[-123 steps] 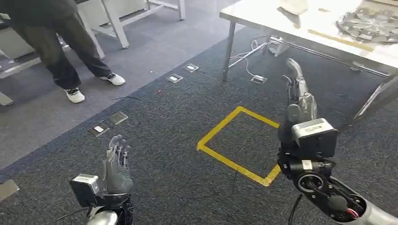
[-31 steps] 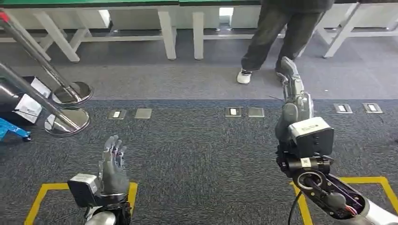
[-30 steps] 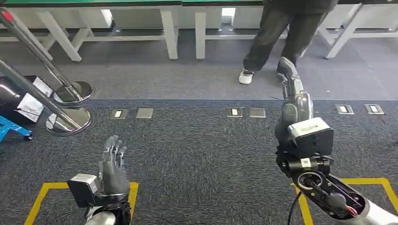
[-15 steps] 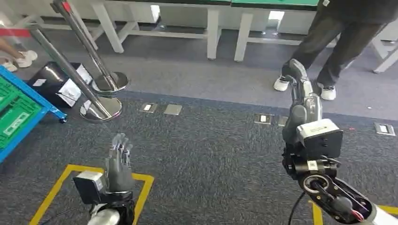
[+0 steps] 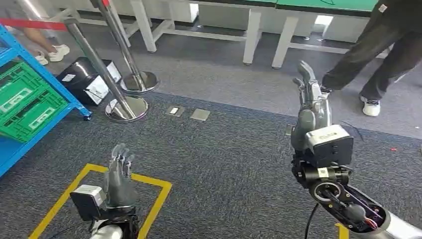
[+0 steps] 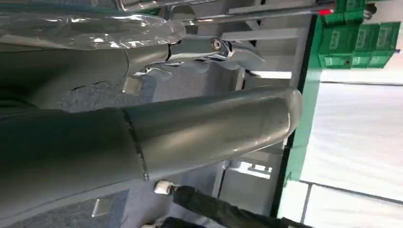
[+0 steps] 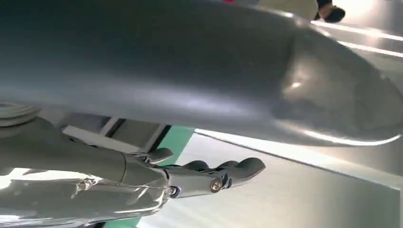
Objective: Take the parts from the cabinet and place them on the table.
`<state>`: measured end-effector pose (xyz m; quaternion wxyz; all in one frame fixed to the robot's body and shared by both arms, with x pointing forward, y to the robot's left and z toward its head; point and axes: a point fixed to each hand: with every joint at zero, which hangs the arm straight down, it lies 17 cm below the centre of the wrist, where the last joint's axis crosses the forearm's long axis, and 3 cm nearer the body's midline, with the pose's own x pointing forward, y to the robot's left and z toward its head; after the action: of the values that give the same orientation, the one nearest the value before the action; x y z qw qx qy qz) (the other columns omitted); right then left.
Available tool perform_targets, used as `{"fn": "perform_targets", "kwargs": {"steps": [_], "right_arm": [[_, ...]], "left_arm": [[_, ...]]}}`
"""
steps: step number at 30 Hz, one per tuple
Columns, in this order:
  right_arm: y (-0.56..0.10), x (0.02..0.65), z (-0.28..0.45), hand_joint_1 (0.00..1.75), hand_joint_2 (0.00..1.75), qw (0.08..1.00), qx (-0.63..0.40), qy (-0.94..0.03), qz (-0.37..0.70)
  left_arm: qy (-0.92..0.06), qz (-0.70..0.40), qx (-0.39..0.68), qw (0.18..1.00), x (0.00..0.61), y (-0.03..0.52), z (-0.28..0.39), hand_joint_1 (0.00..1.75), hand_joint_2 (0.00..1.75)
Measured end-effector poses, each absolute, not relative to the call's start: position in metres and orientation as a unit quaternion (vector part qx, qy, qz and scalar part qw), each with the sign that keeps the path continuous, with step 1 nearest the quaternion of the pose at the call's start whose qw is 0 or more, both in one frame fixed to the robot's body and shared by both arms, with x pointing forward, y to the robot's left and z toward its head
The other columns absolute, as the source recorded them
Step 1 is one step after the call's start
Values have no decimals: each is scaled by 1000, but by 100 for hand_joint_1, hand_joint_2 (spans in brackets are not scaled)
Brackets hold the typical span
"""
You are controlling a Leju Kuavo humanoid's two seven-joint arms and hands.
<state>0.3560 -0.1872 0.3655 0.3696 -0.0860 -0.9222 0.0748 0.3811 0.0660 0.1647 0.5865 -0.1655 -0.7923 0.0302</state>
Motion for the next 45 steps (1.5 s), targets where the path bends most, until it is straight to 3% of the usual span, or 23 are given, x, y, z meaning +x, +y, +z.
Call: {"fn": "perform_targets", "kwargs": {"steps": [45], "right_arm": [[-185,356,361,0,0,375,-83,-920,80]], "left_arm": [[-790,34,-167,589,376,66,162,0,0]]}}
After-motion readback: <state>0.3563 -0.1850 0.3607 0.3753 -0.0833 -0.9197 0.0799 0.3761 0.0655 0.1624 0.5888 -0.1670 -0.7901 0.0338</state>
